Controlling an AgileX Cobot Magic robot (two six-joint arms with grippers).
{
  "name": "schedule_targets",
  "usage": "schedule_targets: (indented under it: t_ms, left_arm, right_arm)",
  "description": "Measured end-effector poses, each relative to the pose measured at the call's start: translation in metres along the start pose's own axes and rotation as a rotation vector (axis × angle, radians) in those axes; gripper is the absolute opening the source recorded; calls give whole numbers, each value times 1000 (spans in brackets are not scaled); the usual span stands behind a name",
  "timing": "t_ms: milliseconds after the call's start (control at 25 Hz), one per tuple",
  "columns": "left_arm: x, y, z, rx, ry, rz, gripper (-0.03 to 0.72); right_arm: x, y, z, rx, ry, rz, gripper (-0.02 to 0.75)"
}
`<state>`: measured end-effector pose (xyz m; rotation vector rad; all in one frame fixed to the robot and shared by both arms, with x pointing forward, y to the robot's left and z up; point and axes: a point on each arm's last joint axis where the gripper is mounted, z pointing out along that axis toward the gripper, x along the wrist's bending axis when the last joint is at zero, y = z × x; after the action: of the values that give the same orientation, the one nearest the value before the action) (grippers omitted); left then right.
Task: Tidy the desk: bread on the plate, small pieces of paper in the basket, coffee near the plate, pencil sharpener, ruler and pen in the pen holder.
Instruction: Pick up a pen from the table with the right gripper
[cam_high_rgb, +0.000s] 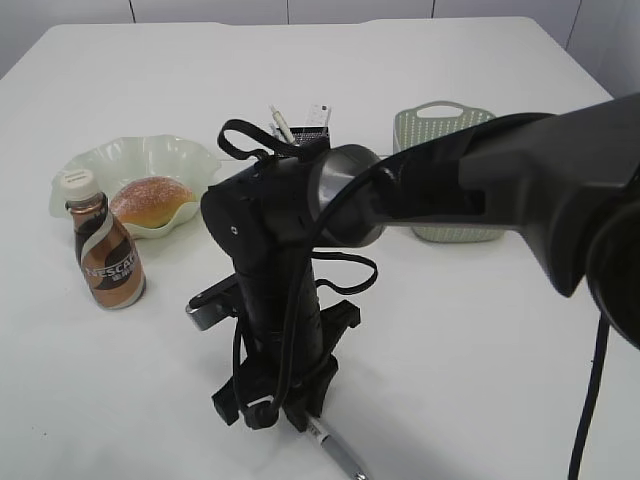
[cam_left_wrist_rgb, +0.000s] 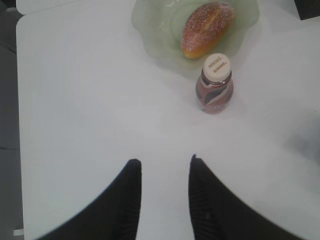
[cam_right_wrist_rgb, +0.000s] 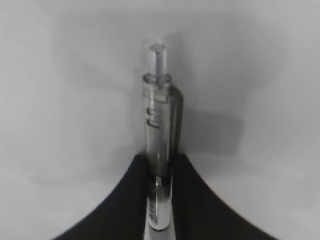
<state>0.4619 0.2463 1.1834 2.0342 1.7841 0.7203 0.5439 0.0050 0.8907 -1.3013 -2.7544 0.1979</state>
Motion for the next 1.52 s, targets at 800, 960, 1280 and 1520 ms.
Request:
schedule_targets:
  t_ms: [800, 960, 1280, 1520]
  left_arm:
    - [0, 0, 0, 0, 0, 0, 239]
    - [0, 0, 0, 0, 0, 0, 239]
    - [0, 0, 0, 0, 0, 0, 239]
    - [0, 0, 0, 0, 0, 0, 239]
  right_arm:
    - [0, -4, -15, -40, 3, 1, 76]
    - [-1, -14, -18, -107, 1, 0, 76]
    - [-6, -46, -43, -450, -15, -29, 76]
    - [-9, -72, -47, -620, -10, -44, 76]
